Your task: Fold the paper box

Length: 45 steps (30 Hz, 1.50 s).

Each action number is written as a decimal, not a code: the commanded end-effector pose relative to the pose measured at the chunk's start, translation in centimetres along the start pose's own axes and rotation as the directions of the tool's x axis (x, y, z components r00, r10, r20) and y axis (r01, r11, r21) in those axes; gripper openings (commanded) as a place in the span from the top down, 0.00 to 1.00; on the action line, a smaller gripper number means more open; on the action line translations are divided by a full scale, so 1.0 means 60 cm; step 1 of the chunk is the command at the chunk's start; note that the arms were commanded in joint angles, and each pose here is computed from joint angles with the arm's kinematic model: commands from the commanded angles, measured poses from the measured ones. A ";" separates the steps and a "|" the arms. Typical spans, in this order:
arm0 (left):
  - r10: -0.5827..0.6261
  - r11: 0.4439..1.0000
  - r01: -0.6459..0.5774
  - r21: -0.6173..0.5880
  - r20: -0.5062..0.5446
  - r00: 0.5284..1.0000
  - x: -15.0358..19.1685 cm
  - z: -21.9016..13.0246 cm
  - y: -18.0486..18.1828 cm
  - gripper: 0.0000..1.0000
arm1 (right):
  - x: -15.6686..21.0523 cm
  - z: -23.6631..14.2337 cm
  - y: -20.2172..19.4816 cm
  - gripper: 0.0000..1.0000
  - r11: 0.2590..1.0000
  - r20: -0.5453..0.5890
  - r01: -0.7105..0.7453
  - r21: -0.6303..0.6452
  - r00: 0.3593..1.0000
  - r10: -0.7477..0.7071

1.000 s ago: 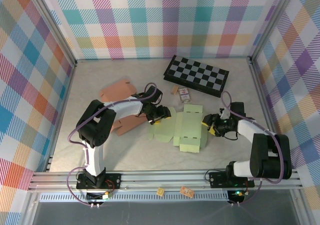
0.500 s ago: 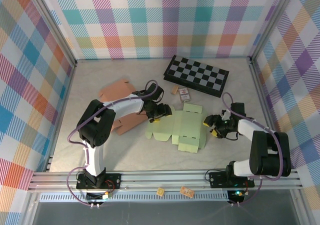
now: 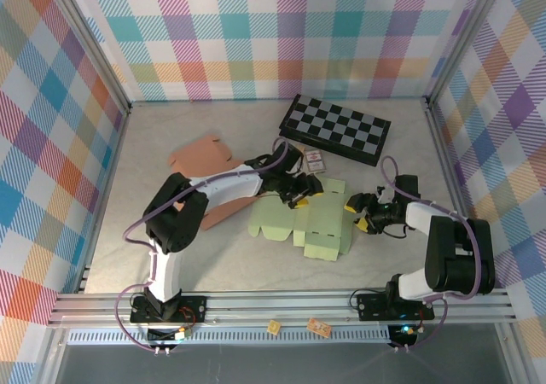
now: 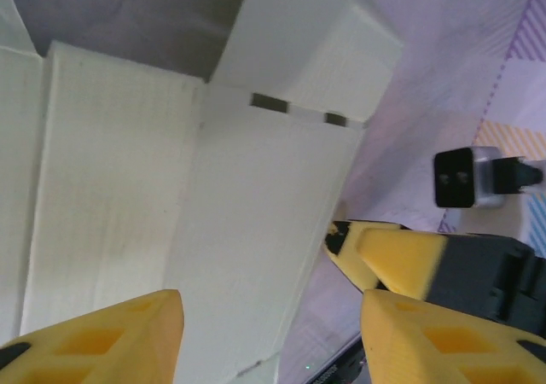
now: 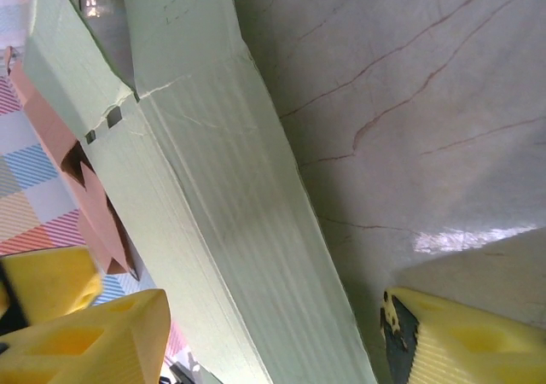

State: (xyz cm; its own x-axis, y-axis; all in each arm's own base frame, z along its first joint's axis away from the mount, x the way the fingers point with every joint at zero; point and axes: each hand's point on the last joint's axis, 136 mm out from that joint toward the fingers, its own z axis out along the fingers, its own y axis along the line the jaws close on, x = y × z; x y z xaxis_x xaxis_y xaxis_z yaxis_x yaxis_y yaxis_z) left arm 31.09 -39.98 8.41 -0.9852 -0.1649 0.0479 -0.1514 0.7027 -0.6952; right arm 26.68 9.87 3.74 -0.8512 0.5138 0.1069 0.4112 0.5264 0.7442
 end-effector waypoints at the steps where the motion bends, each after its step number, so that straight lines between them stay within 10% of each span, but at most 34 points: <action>1: -0.038 0.999 0.037 -0.035 -0.042 0.998 0.006 0.027 0.032 0.46 | 0.016 0.015 0.008 0.33 0.997 -0.061 0.001 -0.079 0.998 -0.006; 15: -0.008 0.983 0.001 -0.186 -0.036 0.999 0.006 0.044 0.108 0.48 | 0.018 -0.009 0.015 0.37 0.997 -0.011 0.069 -0.032 0.998 -0.069; 24: 0.035 0.997 -0.032 -0.066 0.042 0.998 -0.010 -0.040 -0.011 0.31 | 0.006 -0.034 0.018 0.36 0.997 0.050 0.057 0.051 0.997 -0.059; 45: -0.208 0.974 0.221 0.056 -0.179 0.962 0.172 -0.023 0.082 0.38 | 0.065 -0.015 0.001 0.37 0.998 -0.059 -0.055 0.033 0.997 0.057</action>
State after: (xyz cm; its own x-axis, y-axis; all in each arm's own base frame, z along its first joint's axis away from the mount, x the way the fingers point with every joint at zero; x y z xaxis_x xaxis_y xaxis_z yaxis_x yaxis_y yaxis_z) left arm 19.97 -36.08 6.01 -0.9451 -0.1597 0.2851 -0.3155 0.6732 -0.6688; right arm 23.80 10.71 5.01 -0.8412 0.5209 0.1451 0.4547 0.5361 0.7112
